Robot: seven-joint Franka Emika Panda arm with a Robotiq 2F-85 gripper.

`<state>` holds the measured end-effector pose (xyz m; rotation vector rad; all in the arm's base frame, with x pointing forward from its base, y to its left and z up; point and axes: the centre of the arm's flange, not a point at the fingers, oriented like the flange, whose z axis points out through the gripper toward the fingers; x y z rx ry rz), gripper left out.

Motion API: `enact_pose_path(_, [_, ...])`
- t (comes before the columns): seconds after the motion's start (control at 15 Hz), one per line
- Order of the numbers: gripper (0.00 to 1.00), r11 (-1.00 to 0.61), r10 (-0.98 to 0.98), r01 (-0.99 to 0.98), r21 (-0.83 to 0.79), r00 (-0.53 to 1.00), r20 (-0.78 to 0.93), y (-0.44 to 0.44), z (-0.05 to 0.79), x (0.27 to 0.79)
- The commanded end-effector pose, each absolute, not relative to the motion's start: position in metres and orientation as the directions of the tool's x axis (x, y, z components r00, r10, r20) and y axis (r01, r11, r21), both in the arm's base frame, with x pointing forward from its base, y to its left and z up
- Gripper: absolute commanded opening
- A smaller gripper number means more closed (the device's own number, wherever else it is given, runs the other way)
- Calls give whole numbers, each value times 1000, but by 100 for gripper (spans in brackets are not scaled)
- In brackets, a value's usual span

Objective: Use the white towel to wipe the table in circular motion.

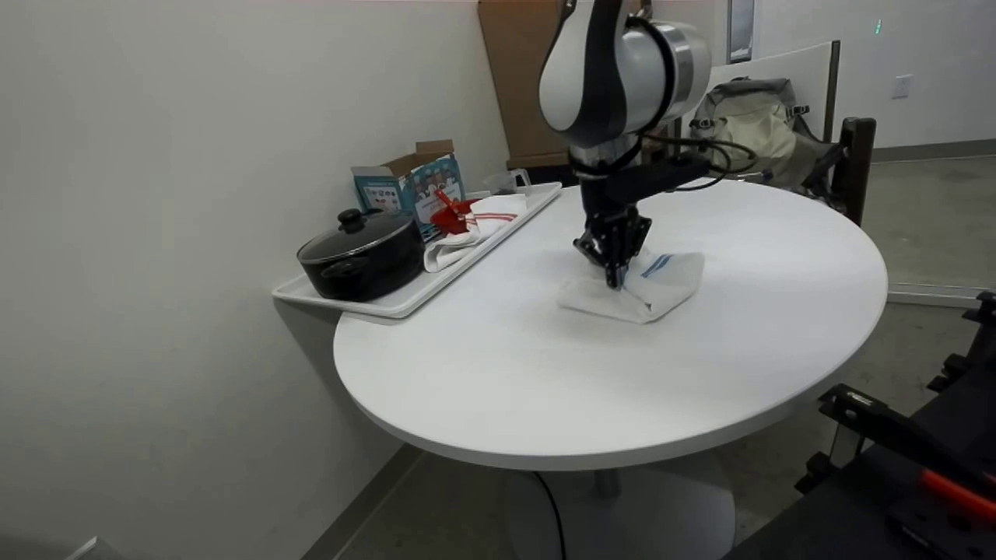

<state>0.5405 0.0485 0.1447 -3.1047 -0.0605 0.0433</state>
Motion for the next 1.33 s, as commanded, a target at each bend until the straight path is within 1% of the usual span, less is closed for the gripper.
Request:
enact_pose_path(0.0, [2, -995, -94, -95, -25, 995, -34, -37, 154, 533])
enact_pose_path(0.13, [2, -995, -99, -99, 8, 992, -75, -52, 147, 492])
enact_pose_path(0.27, [2, -1000, -26, -24, 17, 990, -136, -29, 134, 451])
enact_pose_path(0.53, [2, -982, 190, 187, -33, 968, -162, 51, 125, 415])
enact_pose_path(0.67, [2, -960, 279, 277, -38, 949, -147, 104, 117, 410])
enact_pose_path(0.8, [2, -940, 338, 341, -3, 933, -125, 144, 112, 430])
enact_pose_path(0.93, [2, -936, 345, 350, 31, 933, -106, 166, 115, 462])
enact_pose_path(1.07, [2, -943, 318, 324, 77, 944, -88, 164, 122, 502])
enact_pose_path(1.13, [2, -955, 272, 280, 99, 959, -86, 147, 125, 528])
enact_pose_path(1.27, [2, -979, 170, 178, 102, 982, -82, 109, 131, 559])
